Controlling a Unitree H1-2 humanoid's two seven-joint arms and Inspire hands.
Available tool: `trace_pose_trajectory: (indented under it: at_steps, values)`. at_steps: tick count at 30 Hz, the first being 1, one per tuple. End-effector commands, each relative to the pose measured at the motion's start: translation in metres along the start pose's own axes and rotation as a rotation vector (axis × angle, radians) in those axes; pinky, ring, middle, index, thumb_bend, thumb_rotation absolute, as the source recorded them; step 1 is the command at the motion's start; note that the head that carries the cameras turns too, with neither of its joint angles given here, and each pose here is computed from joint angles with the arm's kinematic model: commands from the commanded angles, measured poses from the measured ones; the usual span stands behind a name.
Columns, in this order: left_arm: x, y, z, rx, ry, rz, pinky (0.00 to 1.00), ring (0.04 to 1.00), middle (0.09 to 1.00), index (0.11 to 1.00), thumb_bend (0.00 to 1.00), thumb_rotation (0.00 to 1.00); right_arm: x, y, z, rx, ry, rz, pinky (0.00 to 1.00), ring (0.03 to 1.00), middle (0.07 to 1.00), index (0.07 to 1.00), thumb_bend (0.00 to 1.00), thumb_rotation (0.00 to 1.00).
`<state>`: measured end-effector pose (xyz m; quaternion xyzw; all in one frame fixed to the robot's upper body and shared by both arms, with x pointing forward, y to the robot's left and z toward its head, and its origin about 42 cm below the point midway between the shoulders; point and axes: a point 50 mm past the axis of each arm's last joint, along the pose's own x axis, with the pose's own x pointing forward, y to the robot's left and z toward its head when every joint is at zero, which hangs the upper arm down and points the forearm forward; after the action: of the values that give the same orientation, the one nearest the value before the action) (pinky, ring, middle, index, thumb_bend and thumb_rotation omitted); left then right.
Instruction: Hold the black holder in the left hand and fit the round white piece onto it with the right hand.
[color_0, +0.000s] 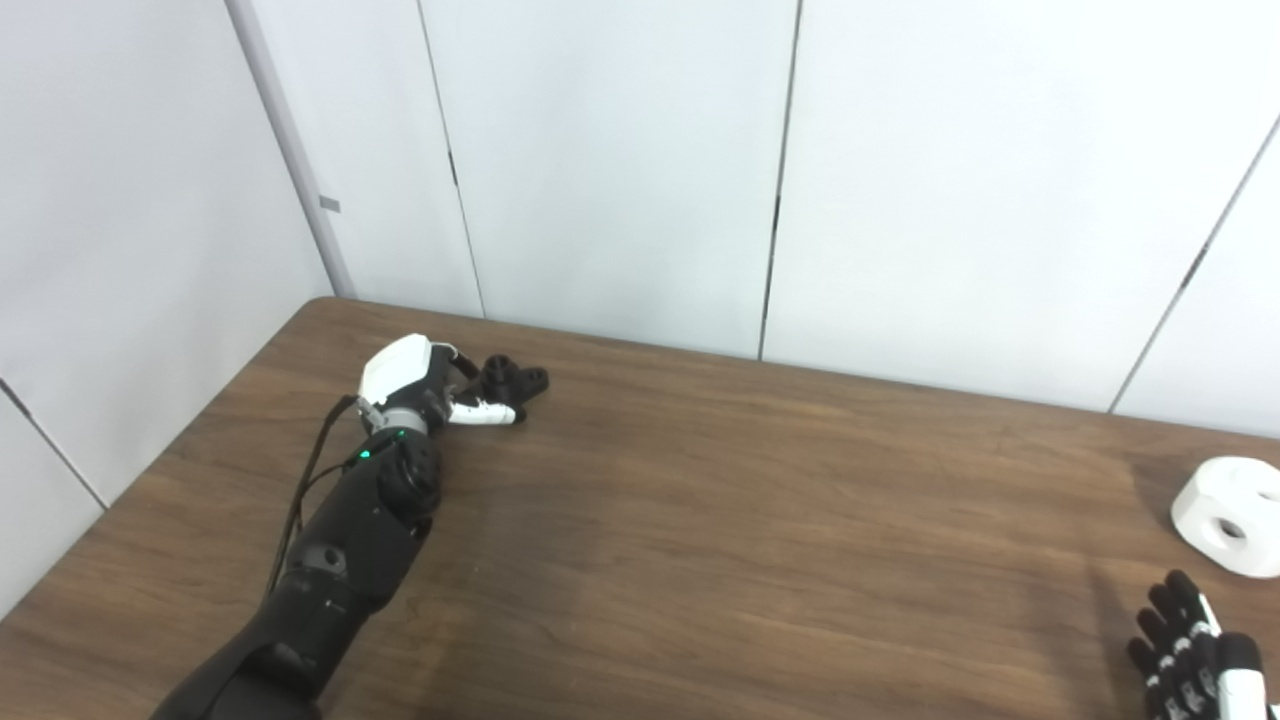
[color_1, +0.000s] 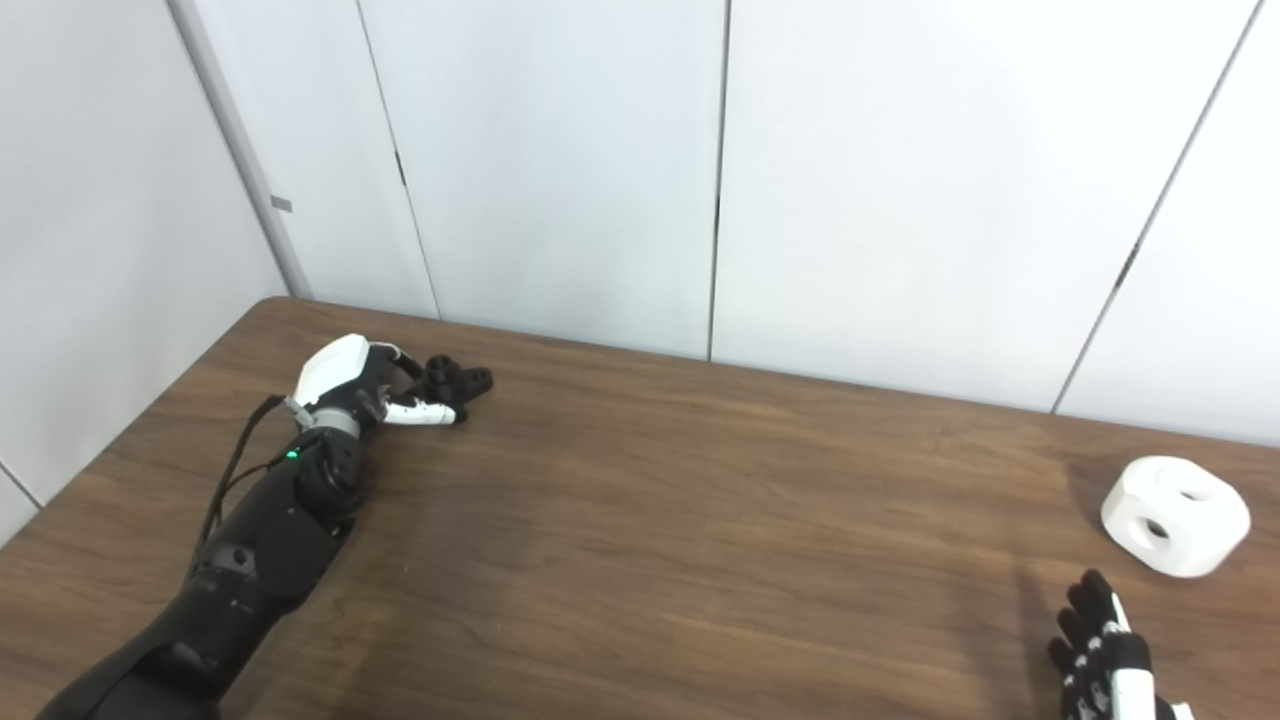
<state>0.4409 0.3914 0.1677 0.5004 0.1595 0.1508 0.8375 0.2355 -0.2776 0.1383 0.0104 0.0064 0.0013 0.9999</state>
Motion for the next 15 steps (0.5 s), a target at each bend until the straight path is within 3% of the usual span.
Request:
trace_pose_trajectory:
  at_steps: [1, 3, 4, 15]
  values:
    - [0.005, 0.01, 0.003, -0.001, -0.013, 0.007, 1.0, 0.99, 0.882, 0.591, 0.84, 0.17, 0.001, 0.0, 0.015, -0.002, -0.062, 0.009, 1.0, 1.0, 1.0, 1.0, 0.52, 1.0]
    - [0.006, 0.007, 0.002, -0.014, -0.024, 0.005, 1.0, 0.978, 0.859, 0.511, 0.59, 0.09, 0.0, -0.001, 0.016, -0.001, -0.06, 0.009, 1.0, 1.0, 1.0, 1.0, 0.54, 1.0]
    - [0.006, 0.006, 0.001, -0.025, -0.028, 0.001, 1.0, 0.973, 0.85, 0.499, 0.56, 0.08, 0.0, -0.001, 0.016, 0.001, -0.061, 0.009, 1.0, 1.0, 1.0, 1.0, 0.54, 1.0]
    - [0.006, -0.006, -0.001, -0.065, -0.053, -0.037, 0.97, 0.946, 0.819, 0.486, 0.52, 0.05, -0.001, -0.002, 0.017, 0.007, -0.068, 0.001, 1.0, 1.0, 1.0, 1.0, 0.54, 1.0]
